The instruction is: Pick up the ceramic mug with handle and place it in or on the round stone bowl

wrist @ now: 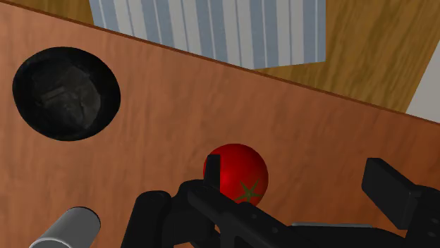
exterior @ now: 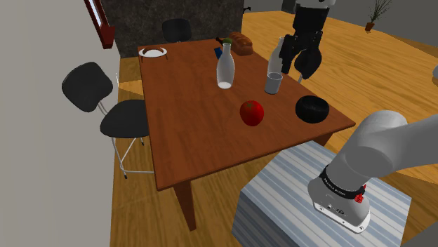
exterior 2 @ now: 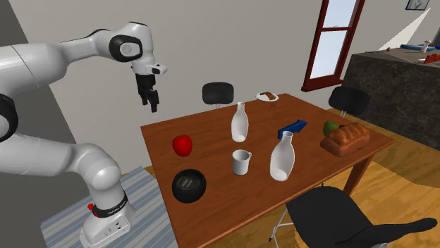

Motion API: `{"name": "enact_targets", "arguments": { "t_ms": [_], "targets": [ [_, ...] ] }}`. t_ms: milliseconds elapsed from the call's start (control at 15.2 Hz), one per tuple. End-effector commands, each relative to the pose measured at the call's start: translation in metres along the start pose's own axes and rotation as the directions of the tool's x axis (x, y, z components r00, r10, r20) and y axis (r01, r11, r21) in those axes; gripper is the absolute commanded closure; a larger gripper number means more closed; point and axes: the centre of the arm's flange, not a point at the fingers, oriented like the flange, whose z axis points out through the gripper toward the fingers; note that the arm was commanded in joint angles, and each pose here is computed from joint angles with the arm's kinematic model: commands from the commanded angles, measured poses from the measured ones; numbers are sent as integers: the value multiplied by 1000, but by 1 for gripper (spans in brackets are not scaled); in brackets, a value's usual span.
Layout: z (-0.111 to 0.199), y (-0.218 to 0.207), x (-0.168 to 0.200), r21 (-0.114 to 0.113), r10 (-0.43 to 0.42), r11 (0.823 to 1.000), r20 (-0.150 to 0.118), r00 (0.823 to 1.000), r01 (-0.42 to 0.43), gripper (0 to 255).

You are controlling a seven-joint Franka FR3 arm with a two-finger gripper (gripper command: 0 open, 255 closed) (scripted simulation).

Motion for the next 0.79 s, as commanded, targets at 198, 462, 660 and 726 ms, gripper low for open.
{"name": "enact_targets", "arguments": {
  "t_ms": [198,462,660,726],
  "targets": [
    [19,25,24,-10,-14,1000,3,1000,14,0],
    [43,57,56,-24,-32,999,7,999,32,0],
    [61,82,80,-34,-46,998,11,999,46,0],
    [67,90,88,-37,-50,998,12,999,51,0]
  ]
}}
